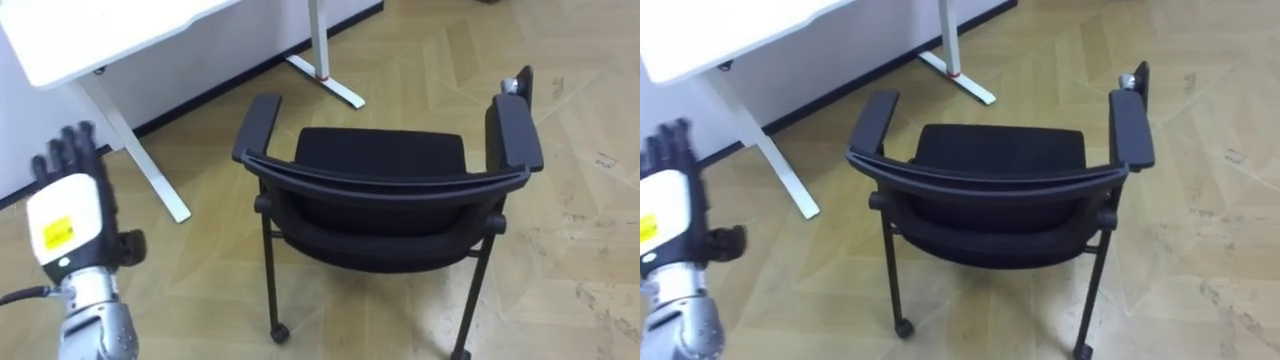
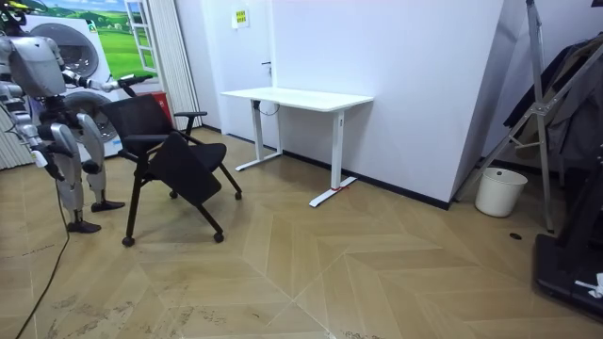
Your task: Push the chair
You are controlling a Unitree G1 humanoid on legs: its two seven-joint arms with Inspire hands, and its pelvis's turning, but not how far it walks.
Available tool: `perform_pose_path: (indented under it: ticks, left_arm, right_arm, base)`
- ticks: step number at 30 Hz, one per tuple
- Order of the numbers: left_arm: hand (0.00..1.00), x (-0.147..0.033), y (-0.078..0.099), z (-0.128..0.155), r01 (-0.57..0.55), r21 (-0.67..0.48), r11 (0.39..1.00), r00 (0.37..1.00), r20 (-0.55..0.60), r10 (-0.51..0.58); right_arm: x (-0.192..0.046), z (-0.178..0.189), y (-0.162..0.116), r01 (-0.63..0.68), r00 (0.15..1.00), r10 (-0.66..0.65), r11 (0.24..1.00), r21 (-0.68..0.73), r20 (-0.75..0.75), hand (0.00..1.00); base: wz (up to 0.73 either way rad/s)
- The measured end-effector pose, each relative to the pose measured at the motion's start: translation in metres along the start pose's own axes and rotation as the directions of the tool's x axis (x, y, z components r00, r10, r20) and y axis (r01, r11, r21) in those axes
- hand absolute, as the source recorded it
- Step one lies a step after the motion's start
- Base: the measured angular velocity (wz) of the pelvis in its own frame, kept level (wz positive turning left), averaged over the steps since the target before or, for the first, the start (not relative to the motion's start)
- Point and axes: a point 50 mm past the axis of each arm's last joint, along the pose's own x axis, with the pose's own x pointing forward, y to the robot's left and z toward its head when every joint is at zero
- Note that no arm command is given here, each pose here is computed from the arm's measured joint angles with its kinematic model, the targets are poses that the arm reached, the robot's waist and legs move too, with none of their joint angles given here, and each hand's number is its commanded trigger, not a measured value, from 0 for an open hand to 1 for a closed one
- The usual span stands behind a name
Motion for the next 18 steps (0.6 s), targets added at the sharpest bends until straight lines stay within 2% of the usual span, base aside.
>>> perform_pose_path:
  ticks: [4, 8, 18]
  left_arm:
    - [0.0, -0.008, -0.014, 0.018, 0.069, 0.009, 0.998, 0.994, 0.086, -0.07]
    - [0.0, -0.016, -0.024, 0.031, 0.135, 0.094, 0.986, 0.976, 0.161, -0.149]
    - [0.0, -0.023, -0.032, 0.041, 0.194, 0.17, 0.966, 0.95, 0.214, -0.228]
  right_arm:
    - [0.0, 0.002, 0.005, -0.021, 1.0, 0.021, 0.999, -0.026, 0.014, 0.0]
    - [0.001, 0.003, 0.007, -0.029, 0.999, 0.03, 0.999, -0.038, 0.012, 0.0]
    - [0.002, 0.013, 0.005, -0.033, 0.999, 0.034, 0.996, -0.083, 0.012, 0.0]
  base:
    - [-0.05]
    - [-0.06]
    - [0.0]
